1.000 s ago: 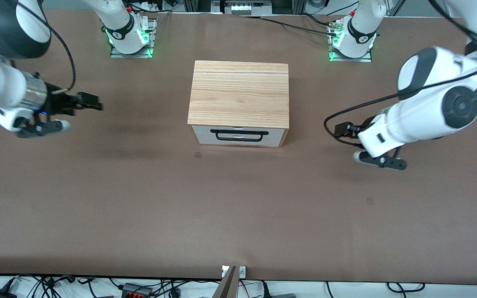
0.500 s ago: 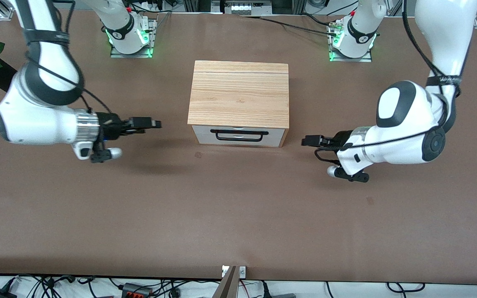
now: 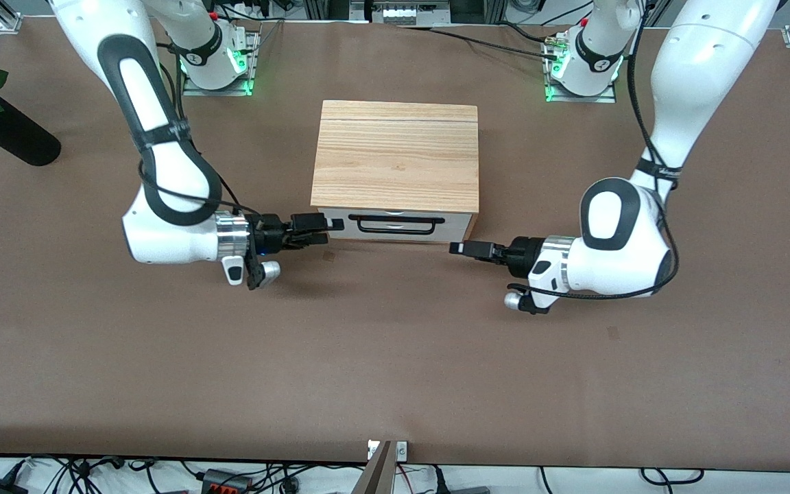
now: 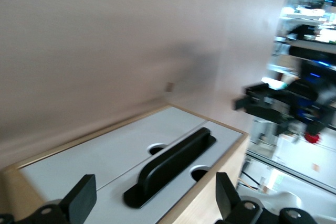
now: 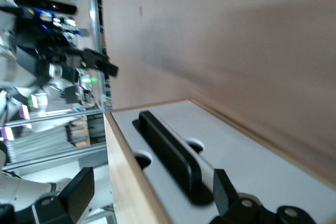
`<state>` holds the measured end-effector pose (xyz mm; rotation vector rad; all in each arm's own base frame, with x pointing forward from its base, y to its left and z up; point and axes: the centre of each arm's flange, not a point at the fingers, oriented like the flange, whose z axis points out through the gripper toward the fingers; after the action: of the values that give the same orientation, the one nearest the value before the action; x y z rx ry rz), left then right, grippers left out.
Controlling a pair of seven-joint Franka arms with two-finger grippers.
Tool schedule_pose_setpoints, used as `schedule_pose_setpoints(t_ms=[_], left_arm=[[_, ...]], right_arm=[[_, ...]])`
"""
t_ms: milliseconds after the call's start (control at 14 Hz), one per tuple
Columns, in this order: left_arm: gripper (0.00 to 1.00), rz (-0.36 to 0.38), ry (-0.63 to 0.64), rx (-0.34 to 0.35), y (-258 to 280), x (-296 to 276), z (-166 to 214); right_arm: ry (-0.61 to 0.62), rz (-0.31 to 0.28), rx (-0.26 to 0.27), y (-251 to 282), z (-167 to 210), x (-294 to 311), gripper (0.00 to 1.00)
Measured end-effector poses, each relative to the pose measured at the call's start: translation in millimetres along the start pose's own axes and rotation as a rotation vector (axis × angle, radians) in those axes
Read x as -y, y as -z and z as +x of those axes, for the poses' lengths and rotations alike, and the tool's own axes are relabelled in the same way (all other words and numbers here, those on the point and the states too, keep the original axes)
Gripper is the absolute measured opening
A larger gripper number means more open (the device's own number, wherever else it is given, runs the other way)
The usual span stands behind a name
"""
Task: Pull top drawer with both arms simultaneously
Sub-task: 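Move both grippers to the black drawer handle ends, then close both grippers on the black handle ends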
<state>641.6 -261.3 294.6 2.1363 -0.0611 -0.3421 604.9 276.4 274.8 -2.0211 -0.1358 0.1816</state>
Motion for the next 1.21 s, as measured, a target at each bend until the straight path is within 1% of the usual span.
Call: schedule_pose_setpoints(t_ms=[214,286,357,429,500,571,643,714,786,857,929,1000,1071,1143,1214], left_arm=[[1.00,-0.146,-0.028,0.001,-23,25,-10],[1.00,-0.171,-0.026,0.004,-31,35,-13],[1.00,-0.184,-0.019,0.010,-37,43,-15],[1.00,-0.190,-0.018,0.015,-42,50,-16],[0.96,-0.197,-0.022,0.017,-46,55,-16],[0.96,-0.212,-0.025,0.014,-49,59,-15],[0.94,-0.236,-0.028,0.008,-53,62,-14],[0.93,-0.257,-0.033,0.004,-57,65,-14],[0.86,-0.268,-0.036,0.004,-60,67,-15],[0.73,-0.274,-0.037,0.006,-62,69,-15],[0.63,-0.276,-0.038,0.009,-64,69,-16],[0.56,-0.277,-0.039,0.011,-65,69,-17],[0.56,-0.279,-0.038,0.013,-66,69,-18],[0.48,-0.286,-0.034,0.015,-67,69,-19],[0.46,-0.300,-0.024,0.016,-71,68,-20]], right_arm=[[0.008,0.095,-0.048,-25,-8,-13,1.00],[0.014,0.121,-0.063,-29,-13,-18,1.00],[0.021,0.134,-0.072,-33,-17,-25,1.00],[0.026,0.137,-0.075,-35,-22,-33,1.00],[0.027,0.136,-0.073,-37,-27,-40,1.00],[0.025,0.136,-0.070,-39,-31,-46,1.00],[0.021,0.136,-0.067,-41,-34,-49,0.95],[0.019,0.136,-0.063,-42,-36,-50,0.95],[0.018,0.137,-0.061,-43,-37,-50,0.88],[0.018,0.141,-0.056,-44,-37,-50,0.74],[0.017,0.153,-0.045,-45,-39,-49,0.63],[0.011,0.172,-0.035,-48,-41,-49,0.52],[-0.003,0.192,-0.035,-49,-42,-53,0.52],[-0.010,0.219,-0.034,-52,-43,-58,0.51],[-0.008,0.241,-0.034,-54,-44,-63,0.51]])
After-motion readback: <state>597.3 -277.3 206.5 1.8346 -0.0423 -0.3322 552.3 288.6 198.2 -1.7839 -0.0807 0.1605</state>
